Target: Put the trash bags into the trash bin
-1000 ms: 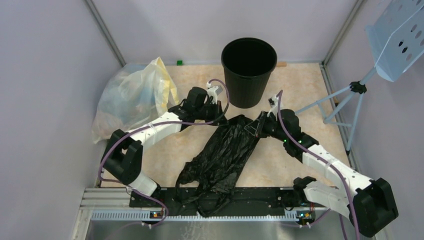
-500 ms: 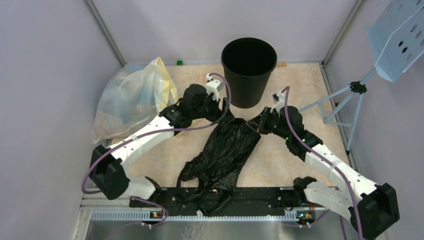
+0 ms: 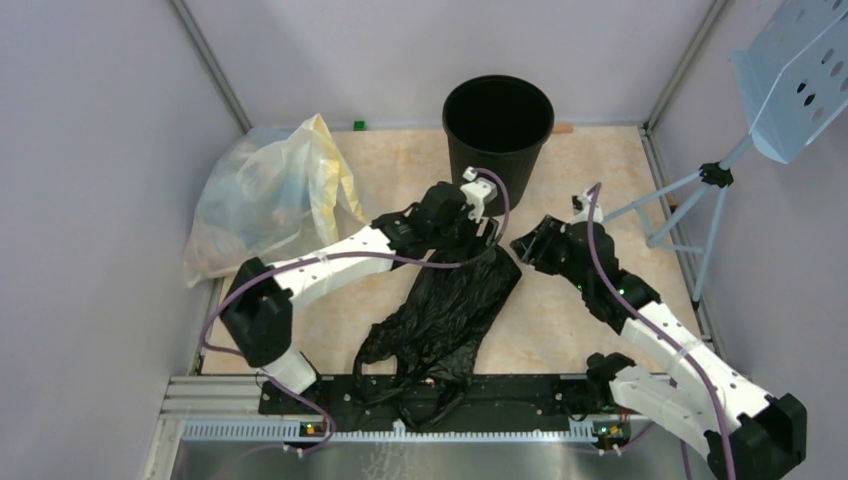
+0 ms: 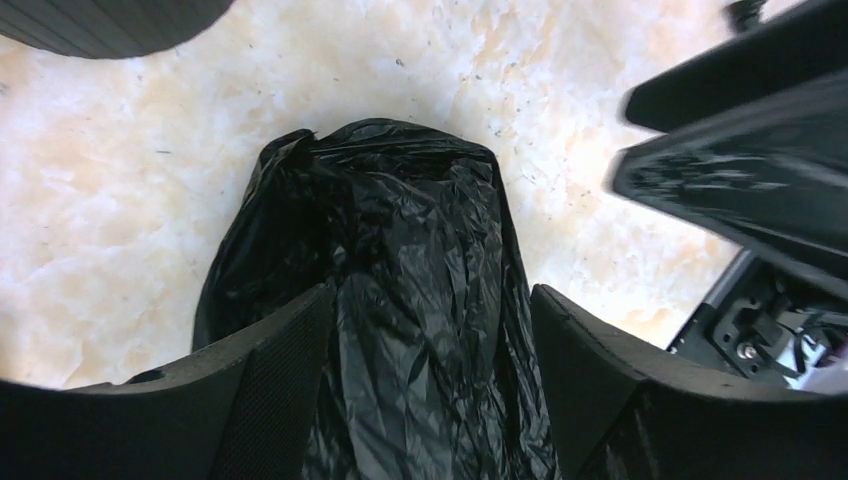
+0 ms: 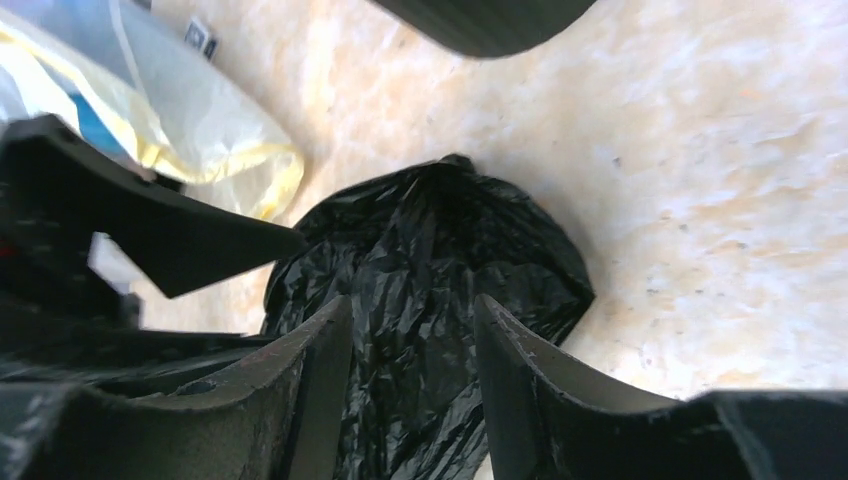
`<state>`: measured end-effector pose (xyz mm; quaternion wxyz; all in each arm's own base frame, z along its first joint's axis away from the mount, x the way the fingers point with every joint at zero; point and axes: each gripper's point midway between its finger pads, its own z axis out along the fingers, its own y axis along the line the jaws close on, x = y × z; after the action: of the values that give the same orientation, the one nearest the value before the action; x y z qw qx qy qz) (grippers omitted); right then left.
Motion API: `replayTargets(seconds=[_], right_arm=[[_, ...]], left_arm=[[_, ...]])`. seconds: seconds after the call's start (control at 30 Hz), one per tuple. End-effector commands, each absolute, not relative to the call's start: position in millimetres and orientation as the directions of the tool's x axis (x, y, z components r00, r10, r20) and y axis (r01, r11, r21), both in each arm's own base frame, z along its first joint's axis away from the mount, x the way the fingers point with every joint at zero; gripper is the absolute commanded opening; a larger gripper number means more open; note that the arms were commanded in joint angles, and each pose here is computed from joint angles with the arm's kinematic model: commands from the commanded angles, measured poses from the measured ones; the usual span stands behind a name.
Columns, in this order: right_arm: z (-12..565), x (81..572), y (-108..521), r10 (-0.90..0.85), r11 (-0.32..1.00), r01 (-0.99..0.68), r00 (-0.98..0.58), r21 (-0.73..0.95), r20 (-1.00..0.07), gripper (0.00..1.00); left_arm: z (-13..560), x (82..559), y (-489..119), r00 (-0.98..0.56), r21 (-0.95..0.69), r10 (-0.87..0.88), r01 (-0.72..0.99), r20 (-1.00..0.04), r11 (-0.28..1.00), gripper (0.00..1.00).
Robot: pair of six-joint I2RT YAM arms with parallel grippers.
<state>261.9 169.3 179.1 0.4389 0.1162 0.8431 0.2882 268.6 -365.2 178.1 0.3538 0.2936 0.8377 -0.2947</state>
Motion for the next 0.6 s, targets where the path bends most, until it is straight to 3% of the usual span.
replayTargets(seconds=[0.0,0.07,0.13,0.17,0.27,0.4,0.57], right_arm=[[182,256,135,0.504,0.830,0.039,-0.482,0.557,-0.717,0.49],[179,251,128,0.511,0.830,0.049,-0.465,0.556,-0.722,0.49],[174,247,123,0.511,0.833,0.058,-0.461,0.550,-0.726,0.50],[171,245,120,0.507,0.837,0.065,-0.462,0.543,-0.728,0.50],[158,239,116,0.471,0.860,0.068,-0.488,0.506,-0.735,0.50],[147,231,129,0.384,0.875,-0.042,-0.547,0.483,-0.744,0.51],[150,222,147,0.356,0.833,-0.160,-0.578,0.530,-0.734,0.57]], left_arm=[[159,283,-380,-0.570,-0.224,0.330,0.693,-0.753,0.685,0.78],[143,284,-385,-0.591,-0.227,0.350,0.688,-0.727,0.689,0.77],[131,285,-387,-0.606,-0.227,0.362,0.681,-0.709,0.696,0.68],[127,288,-387,-0.610,-0.220,0.363,0.673,-0.704,0.706,0.57],[136,289,-384,-0.607,-0.207,0.363,0.668,-0.707,0.714,0.02],[174,277,-383,-0.525,-0.216,0.356,0.745,-0.773,0.631,0.00],[213,236,-377,-0.429,-0.273,0.395,0.879,-0.813,0.391,0.00]])
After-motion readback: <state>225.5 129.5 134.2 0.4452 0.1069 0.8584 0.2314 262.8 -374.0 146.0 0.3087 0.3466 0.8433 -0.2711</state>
